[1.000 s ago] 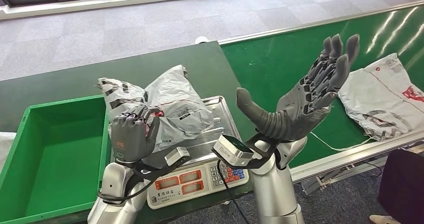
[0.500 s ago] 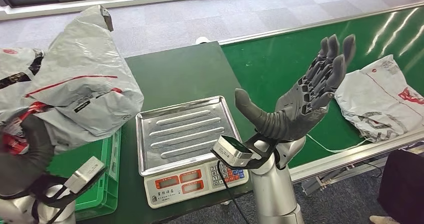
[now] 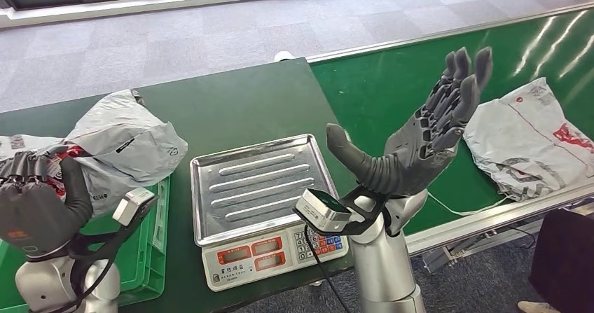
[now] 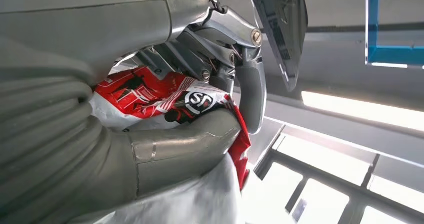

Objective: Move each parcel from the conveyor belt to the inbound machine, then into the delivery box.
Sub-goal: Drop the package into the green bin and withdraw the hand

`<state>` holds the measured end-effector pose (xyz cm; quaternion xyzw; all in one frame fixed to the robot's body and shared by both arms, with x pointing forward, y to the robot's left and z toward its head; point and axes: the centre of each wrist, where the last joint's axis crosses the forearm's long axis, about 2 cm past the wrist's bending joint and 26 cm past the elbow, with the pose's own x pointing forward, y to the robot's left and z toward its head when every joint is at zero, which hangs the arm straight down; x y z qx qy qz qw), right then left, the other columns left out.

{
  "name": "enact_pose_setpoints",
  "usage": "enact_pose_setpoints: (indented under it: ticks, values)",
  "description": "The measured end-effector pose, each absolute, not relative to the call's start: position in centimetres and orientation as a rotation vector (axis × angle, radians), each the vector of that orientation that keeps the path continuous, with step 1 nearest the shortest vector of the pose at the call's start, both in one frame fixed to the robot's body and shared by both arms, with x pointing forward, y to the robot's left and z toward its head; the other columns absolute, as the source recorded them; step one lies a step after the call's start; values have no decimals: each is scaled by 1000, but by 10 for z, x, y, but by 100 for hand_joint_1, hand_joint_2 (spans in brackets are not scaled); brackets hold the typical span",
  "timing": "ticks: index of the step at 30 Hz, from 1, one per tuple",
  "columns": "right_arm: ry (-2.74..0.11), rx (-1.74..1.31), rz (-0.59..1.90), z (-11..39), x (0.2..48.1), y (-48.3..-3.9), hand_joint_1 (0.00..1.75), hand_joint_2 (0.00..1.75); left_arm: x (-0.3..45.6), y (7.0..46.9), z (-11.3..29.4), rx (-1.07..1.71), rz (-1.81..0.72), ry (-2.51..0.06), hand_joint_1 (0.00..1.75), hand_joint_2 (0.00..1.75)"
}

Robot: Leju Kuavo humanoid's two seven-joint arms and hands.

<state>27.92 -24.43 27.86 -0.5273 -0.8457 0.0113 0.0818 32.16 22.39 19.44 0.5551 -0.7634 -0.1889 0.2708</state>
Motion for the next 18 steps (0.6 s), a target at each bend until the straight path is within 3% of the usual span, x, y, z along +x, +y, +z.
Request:
enact_pose_setpoints:
  ticks: [18]
  values:
    - [-2496, -1587, 43, 276, 275, -245, 0, 175, 340, 220, 117, 1346, -588, -1585, 175, 175]
